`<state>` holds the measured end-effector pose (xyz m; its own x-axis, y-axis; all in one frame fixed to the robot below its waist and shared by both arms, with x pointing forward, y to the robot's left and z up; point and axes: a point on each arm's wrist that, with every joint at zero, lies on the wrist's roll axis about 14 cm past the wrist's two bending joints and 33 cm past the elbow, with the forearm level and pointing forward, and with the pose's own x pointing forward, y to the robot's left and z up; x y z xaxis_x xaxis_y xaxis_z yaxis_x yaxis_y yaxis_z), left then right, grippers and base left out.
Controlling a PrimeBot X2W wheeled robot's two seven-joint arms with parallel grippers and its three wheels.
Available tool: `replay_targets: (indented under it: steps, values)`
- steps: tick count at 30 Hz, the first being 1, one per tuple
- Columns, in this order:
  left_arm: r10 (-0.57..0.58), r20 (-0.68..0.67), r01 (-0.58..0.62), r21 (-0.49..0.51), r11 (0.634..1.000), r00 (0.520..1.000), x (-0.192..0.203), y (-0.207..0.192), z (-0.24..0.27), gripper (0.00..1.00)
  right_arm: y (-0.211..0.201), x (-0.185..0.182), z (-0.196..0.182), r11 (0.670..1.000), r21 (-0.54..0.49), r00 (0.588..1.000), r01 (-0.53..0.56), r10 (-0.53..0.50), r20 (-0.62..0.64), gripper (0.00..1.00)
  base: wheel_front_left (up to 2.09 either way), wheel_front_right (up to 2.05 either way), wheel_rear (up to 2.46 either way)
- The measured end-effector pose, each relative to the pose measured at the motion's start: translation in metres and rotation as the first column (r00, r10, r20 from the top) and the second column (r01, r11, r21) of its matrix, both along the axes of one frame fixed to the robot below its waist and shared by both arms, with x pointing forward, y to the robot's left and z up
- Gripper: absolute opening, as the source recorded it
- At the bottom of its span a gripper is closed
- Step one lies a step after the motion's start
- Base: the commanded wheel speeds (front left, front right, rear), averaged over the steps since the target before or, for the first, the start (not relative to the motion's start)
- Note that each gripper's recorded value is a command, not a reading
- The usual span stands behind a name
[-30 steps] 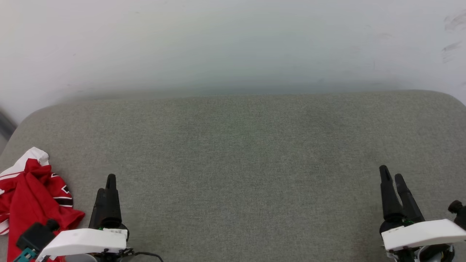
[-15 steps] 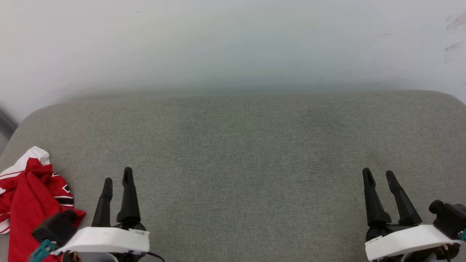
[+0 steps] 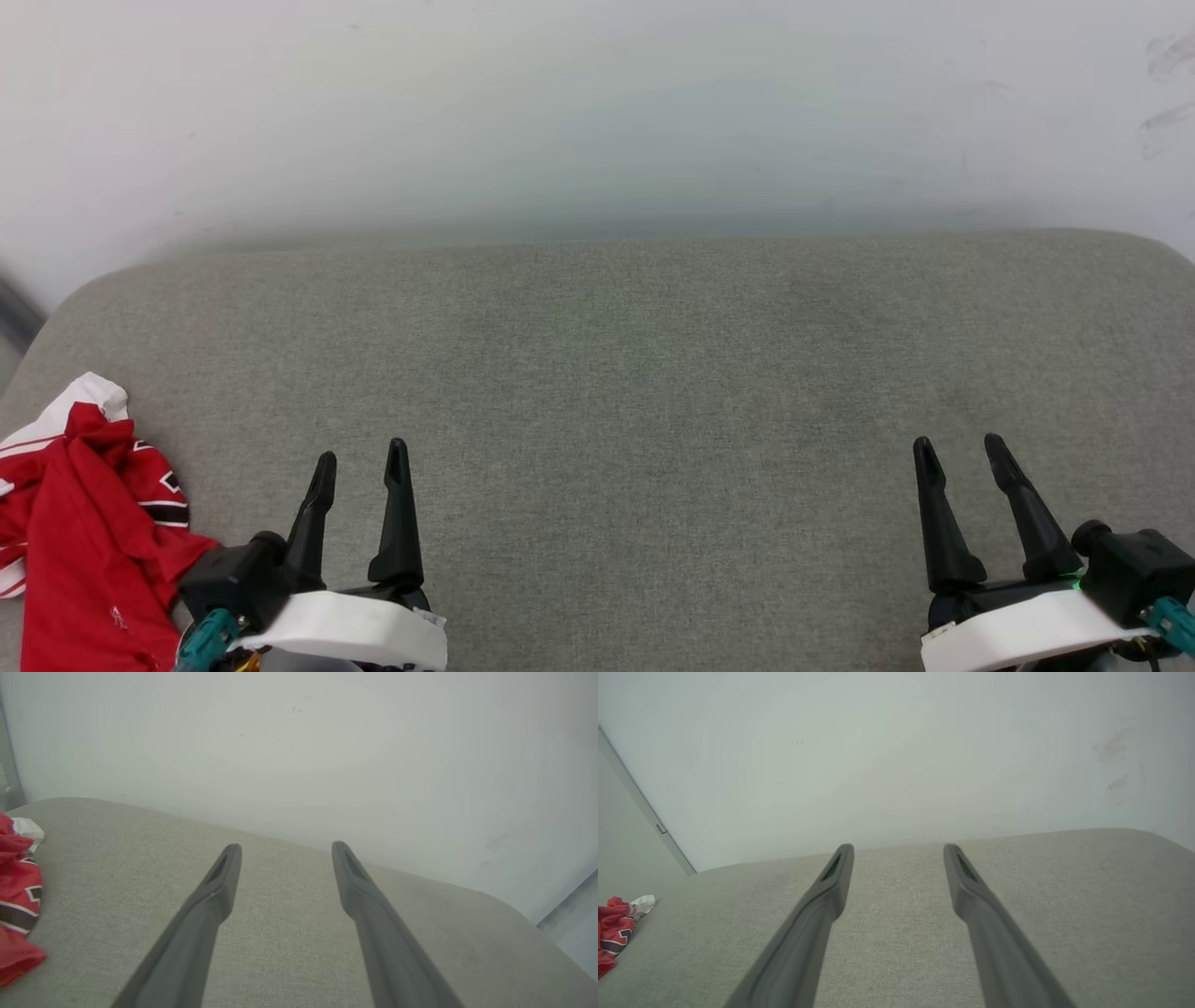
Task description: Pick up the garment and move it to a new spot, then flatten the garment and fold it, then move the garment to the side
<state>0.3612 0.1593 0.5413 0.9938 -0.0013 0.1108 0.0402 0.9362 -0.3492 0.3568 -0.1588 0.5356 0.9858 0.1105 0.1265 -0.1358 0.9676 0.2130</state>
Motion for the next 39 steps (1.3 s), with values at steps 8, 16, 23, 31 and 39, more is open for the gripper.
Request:
replay_targets:
  steps: [8,16,23,31,39]
  values:
    - [0.027,0.004,-0.027,0.075,0.997,1.000,-0.003,0.000,0.000,1.00,0.006,-0.001,0.007,0.997,-0.082,0.999,-0.012,0.015,0.037,1.00,0.00,0.00,0.00]
    - [0.085,0.021,-0.085,-0.034,0.996,0.996,-0.008,0.025,0.000,1.00,0.002,-0.004,0.009,0.995,-0.103,0.998,0.003,0.003,0.057,1.00,0.00,0.00,0.00]
    - [0.076,0.049,-0.078,0.030,0.997,0.996,-0.012,0.029,0.002,1.00,0.005,-0.005,0.011,0.987,-0.162,0.997,0.000,0.013,0.076,1.00,0.00,0.00,0.00]
    - [0.056,0.046,-0.060,0.081,0.995,0.997,-0.017,0.023,-0.004,1.00,0.009,-0.008,0.012,0.980,-0.201,0.996,-0.006,0.025,0.089,1.00,0.00,0.00,0.00]
    - [0.079,0.052,-0.086,0.139,0.987,0.996,-0.024,0.030,-0.006,1.00,0.022,-0.008,0.014,0.972,-0.233,0.992,-0.040,0.067,0.108,1.00,0.00,0.00,0.00]
